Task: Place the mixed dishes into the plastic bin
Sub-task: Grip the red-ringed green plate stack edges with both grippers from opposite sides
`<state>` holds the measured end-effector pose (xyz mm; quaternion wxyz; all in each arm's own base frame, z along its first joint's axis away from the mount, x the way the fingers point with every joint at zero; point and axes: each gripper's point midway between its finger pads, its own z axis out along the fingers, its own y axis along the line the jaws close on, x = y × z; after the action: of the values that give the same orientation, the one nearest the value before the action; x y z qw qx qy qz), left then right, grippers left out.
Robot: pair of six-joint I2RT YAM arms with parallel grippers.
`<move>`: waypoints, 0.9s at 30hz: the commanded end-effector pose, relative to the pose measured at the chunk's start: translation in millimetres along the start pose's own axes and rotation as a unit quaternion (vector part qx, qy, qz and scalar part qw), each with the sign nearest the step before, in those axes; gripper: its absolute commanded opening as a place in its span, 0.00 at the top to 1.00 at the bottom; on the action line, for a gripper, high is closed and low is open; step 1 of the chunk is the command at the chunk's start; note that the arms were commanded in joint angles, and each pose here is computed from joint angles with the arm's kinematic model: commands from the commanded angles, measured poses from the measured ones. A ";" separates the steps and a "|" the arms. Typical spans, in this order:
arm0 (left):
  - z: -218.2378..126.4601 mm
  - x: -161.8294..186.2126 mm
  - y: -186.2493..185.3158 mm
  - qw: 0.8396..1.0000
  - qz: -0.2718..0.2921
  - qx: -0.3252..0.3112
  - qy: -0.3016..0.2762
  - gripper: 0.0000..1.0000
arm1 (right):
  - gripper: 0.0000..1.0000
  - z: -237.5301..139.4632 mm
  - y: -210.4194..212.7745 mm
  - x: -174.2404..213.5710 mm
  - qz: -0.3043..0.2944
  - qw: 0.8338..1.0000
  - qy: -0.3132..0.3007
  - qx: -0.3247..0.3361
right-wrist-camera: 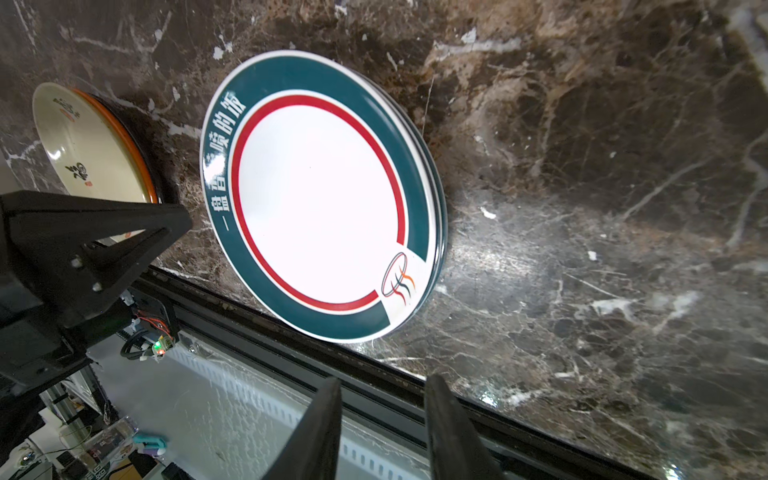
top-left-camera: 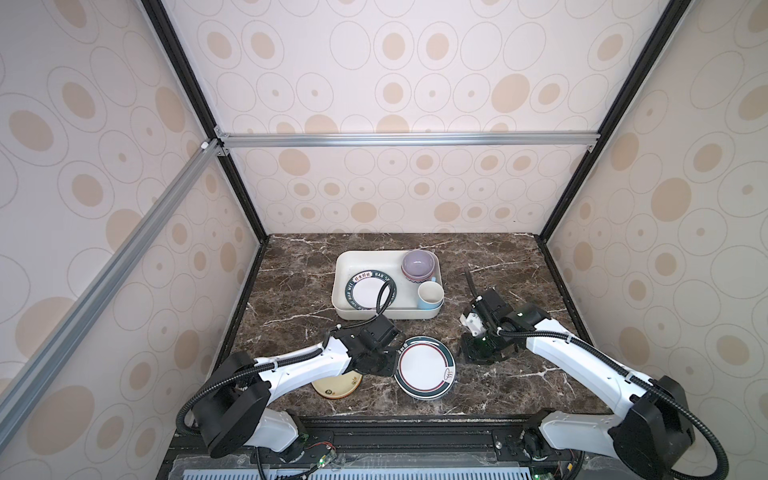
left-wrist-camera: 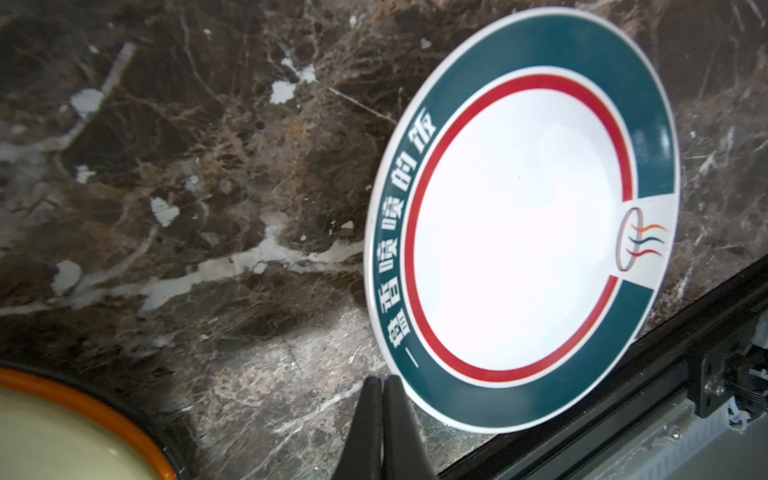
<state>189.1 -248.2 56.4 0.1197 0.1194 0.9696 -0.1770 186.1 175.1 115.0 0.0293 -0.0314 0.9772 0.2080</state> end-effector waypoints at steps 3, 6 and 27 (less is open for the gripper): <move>6.7 -7.3 -2.3 1.000 -0.006 -0.004 -0.012 0.94 | 0.61 3.7 -5.1 3.0 0.003 1.000 -0.001 0.008; 11.7 -8.0 -4.7 1.000 -0.004 -0.001 -0.008 0.95 | 0.60 4.5 -9.5 4.9 0.005 1.000 0.000 0.017; 30.8 -9.9 -11.3 1.000 0.023 -0.002 0.021 1.00 | 0.56 43.6 -36.0 8.0 0.042 0.998 0.041 0.038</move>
<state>204.1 -270.0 37.3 0.1137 0.1312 0.9684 -0.1791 184.8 160.2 70.2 -0.0049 -0.0078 0.9862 0.1655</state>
